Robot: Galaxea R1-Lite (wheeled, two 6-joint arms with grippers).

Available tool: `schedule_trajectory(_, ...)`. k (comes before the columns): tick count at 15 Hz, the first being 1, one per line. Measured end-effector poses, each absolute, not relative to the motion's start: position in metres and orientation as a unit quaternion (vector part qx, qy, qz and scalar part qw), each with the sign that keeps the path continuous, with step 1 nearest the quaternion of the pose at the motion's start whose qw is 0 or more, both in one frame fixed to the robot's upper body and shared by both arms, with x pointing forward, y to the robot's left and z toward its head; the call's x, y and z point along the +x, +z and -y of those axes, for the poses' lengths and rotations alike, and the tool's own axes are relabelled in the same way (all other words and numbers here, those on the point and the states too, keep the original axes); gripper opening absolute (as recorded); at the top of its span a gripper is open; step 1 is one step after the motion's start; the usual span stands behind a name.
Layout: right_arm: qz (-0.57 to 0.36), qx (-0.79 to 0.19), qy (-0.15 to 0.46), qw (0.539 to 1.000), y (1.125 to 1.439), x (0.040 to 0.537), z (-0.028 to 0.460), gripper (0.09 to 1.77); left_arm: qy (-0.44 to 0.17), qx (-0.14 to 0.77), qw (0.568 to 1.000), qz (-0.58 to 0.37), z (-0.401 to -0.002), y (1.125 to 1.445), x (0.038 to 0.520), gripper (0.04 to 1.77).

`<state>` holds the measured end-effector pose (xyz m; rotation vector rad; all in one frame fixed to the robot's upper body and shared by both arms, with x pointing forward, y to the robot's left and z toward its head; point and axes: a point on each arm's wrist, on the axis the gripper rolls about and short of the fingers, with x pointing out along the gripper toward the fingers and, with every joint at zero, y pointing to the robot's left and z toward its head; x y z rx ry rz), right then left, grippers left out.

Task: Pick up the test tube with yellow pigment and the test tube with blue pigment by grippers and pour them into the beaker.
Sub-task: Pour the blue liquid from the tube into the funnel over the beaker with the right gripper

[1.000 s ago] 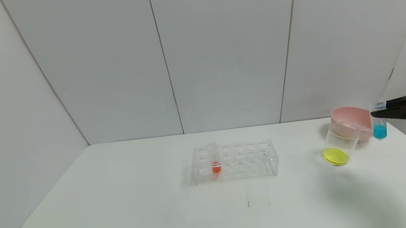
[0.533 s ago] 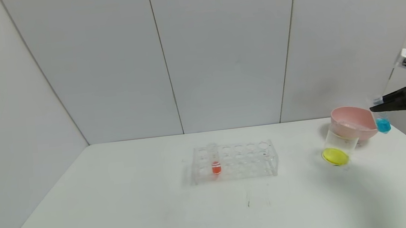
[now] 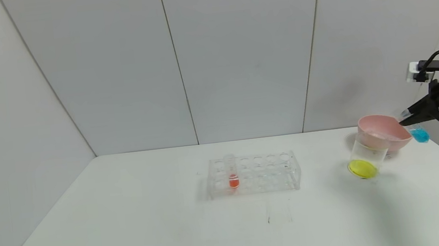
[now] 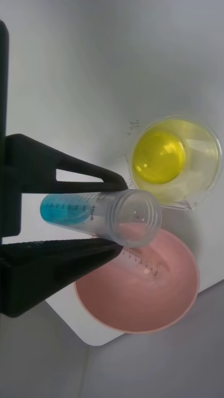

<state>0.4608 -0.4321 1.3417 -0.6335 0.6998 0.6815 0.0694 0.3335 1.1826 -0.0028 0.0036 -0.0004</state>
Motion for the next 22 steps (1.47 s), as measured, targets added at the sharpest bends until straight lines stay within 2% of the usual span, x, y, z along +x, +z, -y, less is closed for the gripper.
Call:
schedule_trajectory(12,-0.388,-0.381,0.313,0.778,1.332,0.47,0.399,0.49,0.0,-0.001,1.0,-0.002,-0.334,1.183,0.069,1.76)
schedule_trajectory(22,-0.448,-0.471,0.258,0.715,1.328,0.476,0.36,0.49,0.0,-0.001,1.0,-0.002,-0.334,1.183,0.069,1.76)
